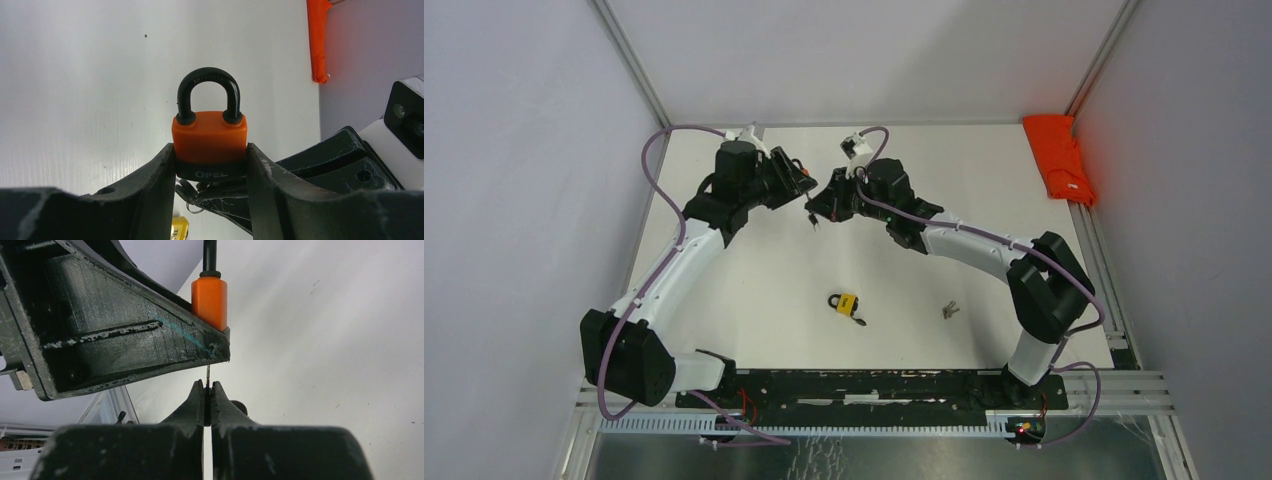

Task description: Unlock with the key

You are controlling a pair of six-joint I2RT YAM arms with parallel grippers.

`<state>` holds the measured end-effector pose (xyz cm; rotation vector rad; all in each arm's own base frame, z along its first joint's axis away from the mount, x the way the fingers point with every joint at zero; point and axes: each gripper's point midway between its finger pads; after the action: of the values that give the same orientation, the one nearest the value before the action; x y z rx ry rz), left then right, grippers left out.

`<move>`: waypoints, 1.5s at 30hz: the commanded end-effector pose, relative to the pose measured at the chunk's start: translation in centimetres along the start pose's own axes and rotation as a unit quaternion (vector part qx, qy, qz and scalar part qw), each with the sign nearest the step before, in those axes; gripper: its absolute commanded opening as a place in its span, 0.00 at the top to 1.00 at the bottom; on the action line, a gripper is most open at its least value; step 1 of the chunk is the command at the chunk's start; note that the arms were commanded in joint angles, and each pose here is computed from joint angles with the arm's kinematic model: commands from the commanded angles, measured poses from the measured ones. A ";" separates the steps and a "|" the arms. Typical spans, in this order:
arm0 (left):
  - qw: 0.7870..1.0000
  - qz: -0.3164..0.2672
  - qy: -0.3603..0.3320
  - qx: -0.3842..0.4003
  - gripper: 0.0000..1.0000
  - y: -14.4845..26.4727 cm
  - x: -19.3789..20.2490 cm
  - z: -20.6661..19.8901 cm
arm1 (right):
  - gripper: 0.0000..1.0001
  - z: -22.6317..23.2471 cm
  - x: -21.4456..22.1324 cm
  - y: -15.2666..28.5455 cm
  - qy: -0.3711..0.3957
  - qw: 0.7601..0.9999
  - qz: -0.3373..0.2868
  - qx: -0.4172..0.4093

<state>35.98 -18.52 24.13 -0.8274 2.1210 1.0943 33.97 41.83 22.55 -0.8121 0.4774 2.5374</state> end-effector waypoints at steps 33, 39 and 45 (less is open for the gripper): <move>0.994 0.085 -0.027 0.065 0.98 0.8 5.2 -3.3 | 1.00 7.0 -9.4 0.5 0.116 0.986 -0.098 -0.065; 0.993 0.088 -0.021 0.075 0.98 0.7 5.4 -3.7 | 1.00 6.9 -9.5 0.2 0.122 0.986 -0.098 -0.064; 0.992 0.086 -0.025 0.085 0.98 1.1 5.0 -4.5 | 1.00 6.6 -9.5 -0.2 0.125 0.985 -0.098 -0.067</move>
<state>36.22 -18.93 23.99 -0.8447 2.0877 1.0996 34.59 41.07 22.53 -0.9565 0.6477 2.5509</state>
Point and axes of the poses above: each gripper's point midway between its finger pads, its own y axis back along the fingers, its own z axis along the line the jaws close on, x = y × z, and after that the axes turned 14 degrees about -y, right-handed
